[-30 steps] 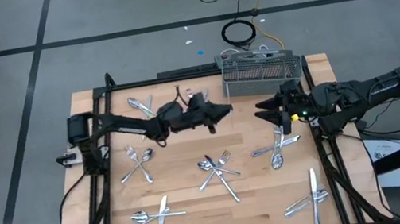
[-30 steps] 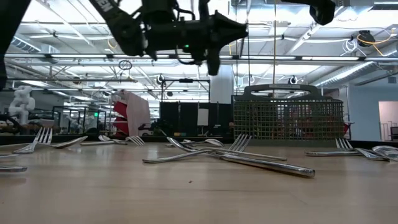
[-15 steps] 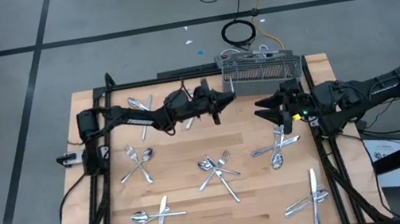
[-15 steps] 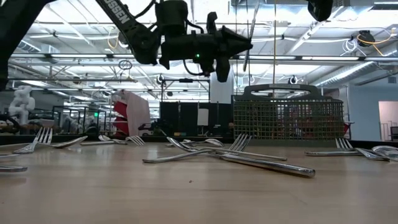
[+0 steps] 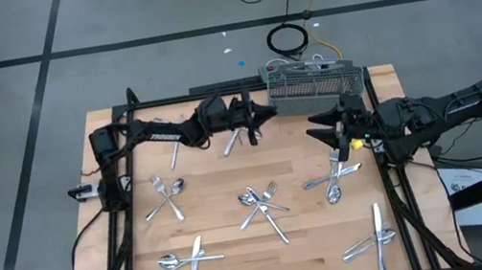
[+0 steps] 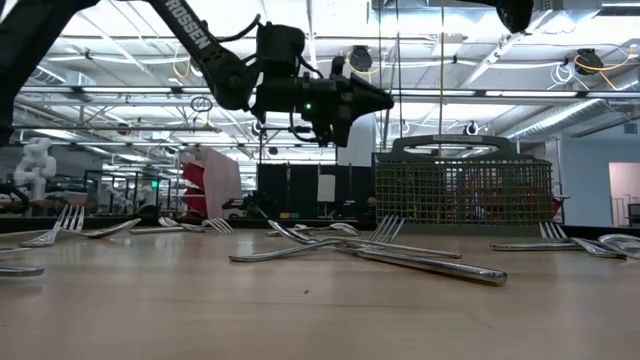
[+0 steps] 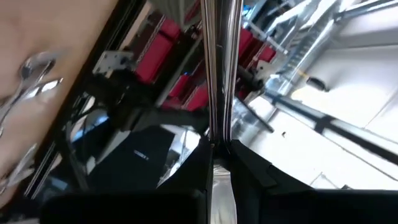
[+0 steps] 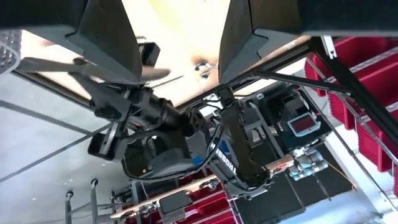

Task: Sort silverware
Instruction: Put the silver knife into the silverware basket

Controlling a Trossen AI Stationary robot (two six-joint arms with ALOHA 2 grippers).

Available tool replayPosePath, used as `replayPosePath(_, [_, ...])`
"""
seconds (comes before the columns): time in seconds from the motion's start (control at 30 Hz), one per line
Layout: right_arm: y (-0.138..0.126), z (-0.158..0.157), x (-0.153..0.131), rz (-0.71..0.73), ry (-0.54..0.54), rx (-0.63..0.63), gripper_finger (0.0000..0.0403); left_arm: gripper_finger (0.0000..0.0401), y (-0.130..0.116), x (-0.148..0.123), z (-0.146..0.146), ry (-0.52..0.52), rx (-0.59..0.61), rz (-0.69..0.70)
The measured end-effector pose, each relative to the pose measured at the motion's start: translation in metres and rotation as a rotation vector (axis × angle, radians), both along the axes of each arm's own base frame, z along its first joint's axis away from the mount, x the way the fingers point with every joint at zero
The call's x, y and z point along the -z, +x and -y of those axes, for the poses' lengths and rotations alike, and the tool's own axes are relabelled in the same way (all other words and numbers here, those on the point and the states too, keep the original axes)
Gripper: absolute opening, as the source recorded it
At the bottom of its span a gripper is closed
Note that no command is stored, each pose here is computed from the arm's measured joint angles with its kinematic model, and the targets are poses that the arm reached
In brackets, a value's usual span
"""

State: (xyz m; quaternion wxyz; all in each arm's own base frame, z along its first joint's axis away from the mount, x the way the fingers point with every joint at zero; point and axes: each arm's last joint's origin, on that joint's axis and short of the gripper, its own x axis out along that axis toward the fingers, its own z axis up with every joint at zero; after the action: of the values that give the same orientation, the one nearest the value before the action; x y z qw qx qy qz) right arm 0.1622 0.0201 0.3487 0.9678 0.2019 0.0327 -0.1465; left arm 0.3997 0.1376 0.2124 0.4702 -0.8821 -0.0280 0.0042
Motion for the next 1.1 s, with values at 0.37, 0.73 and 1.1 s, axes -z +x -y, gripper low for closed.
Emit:
replayPosePath(0.37, [0.000,0.000,0.001,-0.038,-0.099,-0.011,0.0203,0.0041,0.004,-0.013,-0.025,-0.019,0.014,-0.050])
replayPosePath(0.73, [-0.001,0.001,0.001,-0.046,-0.125,0.033,0.0203,0.0041,0.036,-0.007,-0.046,-0.038,0.085,-0.029])
replayPosePath(1.1, [-0.001,0.001,0.002,-0.049,-0.112,0.031,0.0203,0.0041,0.041,-0.004,-0.053,-0.067,0.061,-0.020])
